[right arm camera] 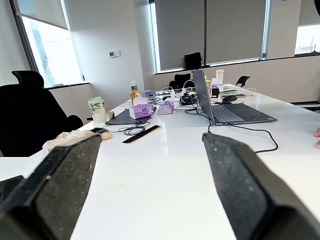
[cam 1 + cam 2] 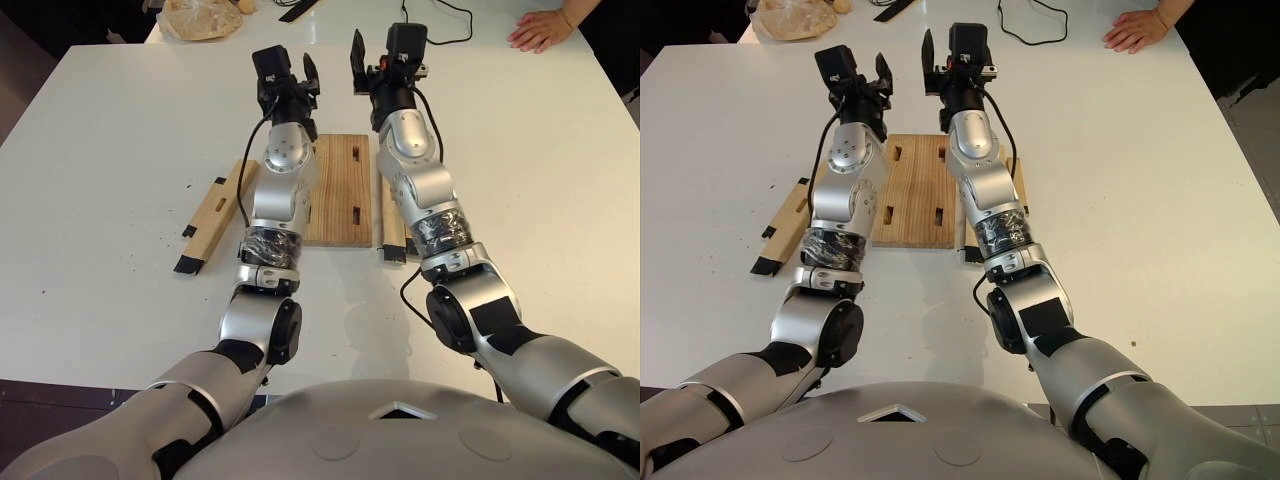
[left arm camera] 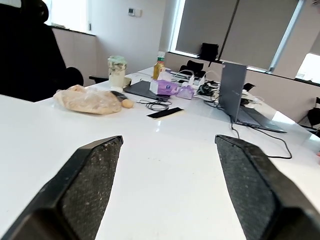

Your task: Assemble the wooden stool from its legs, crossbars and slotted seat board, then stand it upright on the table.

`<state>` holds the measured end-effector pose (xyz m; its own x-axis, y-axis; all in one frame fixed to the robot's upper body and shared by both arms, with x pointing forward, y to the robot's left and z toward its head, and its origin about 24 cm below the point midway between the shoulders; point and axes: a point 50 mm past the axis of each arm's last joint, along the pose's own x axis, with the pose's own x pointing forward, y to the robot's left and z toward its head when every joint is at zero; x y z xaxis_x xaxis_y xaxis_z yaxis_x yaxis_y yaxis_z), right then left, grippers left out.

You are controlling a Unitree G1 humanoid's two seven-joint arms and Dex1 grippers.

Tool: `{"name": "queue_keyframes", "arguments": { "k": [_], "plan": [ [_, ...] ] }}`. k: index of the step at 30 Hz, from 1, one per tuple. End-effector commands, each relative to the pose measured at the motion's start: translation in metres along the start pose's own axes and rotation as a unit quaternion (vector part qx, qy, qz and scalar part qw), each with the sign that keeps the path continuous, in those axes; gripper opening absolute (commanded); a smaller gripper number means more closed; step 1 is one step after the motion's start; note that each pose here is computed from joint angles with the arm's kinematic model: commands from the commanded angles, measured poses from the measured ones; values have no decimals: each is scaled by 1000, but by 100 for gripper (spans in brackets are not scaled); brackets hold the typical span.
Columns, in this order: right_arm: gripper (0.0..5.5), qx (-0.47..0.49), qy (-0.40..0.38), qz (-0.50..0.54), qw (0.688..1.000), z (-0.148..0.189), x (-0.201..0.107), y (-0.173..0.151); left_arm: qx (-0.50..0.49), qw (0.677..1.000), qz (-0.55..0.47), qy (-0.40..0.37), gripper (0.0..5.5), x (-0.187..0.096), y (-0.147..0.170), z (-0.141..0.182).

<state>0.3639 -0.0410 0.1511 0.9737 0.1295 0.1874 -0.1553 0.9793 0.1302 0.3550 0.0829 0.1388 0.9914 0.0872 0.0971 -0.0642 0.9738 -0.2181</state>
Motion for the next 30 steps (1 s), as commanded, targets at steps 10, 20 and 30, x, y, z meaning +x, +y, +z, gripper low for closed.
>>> {"name": "queue_keyframes", "arguments": {
  "k": [10, 20, 30],
  "plan": [
    [372, 38, 9, 19, 999, -4, -10, 31, -54, 987, -146, 28, 344, -13, 66, 14],
    [372, 26, 28, 16, 999, -8, -13, 34, 148, 960, -166, 171, 344, -70, 262, 27],
    [372, 33, 36, 28, 998, -10, -15, 40, 191, 927, -179, 270, 344, -107, 298, -3]
  ]
}}
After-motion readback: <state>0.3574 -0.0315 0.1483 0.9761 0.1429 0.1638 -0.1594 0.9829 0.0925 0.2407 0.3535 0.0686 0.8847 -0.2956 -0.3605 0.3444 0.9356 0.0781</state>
